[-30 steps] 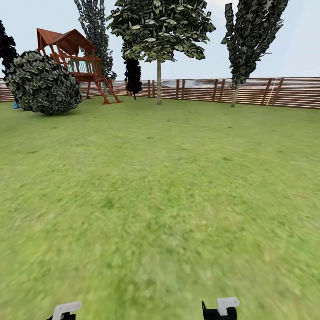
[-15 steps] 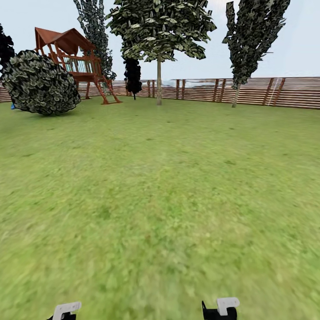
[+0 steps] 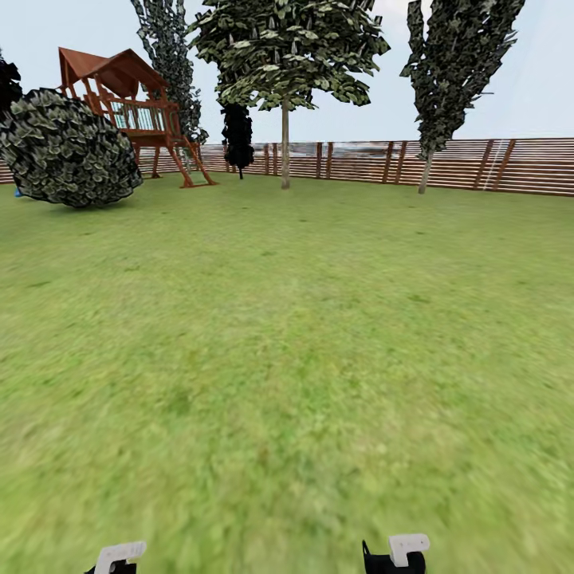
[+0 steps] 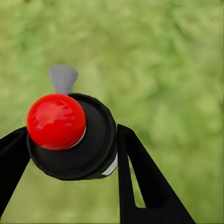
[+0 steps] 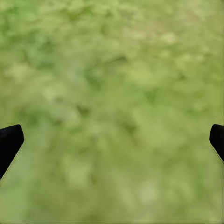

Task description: In the garden, pick up the pesticide atomizer on the floor and spray pesticide onto both trees until each tree trunk is fully covered.

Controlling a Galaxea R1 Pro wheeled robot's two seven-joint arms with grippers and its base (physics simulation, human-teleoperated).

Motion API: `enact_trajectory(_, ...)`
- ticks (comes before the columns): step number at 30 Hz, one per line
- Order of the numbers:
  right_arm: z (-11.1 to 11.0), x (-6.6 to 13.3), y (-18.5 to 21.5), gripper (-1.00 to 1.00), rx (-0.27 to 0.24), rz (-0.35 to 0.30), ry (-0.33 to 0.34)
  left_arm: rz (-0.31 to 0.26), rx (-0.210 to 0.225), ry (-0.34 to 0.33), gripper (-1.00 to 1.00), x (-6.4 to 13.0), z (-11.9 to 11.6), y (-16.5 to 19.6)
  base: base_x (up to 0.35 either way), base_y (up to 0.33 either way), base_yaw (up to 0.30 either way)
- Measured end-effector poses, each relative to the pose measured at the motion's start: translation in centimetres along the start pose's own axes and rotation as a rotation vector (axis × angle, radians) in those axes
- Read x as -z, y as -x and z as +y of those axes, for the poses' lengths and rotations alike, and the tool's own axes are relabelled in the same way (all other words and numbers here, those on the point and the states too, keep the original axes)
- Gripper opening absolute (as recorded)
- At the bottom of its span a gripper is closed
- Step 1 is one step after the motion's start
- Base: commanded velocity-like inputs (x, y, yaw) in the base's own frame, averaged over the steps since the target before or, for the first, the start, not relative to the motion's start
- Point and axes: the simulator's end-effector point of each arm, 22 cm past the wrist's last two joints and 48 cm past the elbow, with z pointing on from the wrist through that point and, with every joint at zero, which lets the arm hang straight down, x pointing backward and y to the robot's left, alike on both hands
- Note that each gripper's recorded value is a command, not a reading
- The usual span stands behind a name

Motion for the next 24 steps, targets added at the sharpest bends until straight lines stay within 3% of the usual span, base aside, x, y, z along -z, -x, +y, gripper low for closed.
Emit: enact_trajectory(24, 0.01, 0.05, -0.11, 1.00, 0.000, 0.002, 0.000, 0.000, -0.001, 0.000, -1.00, 0.00, -0.01, 0.00, 0.342, 0.000, 0.000)
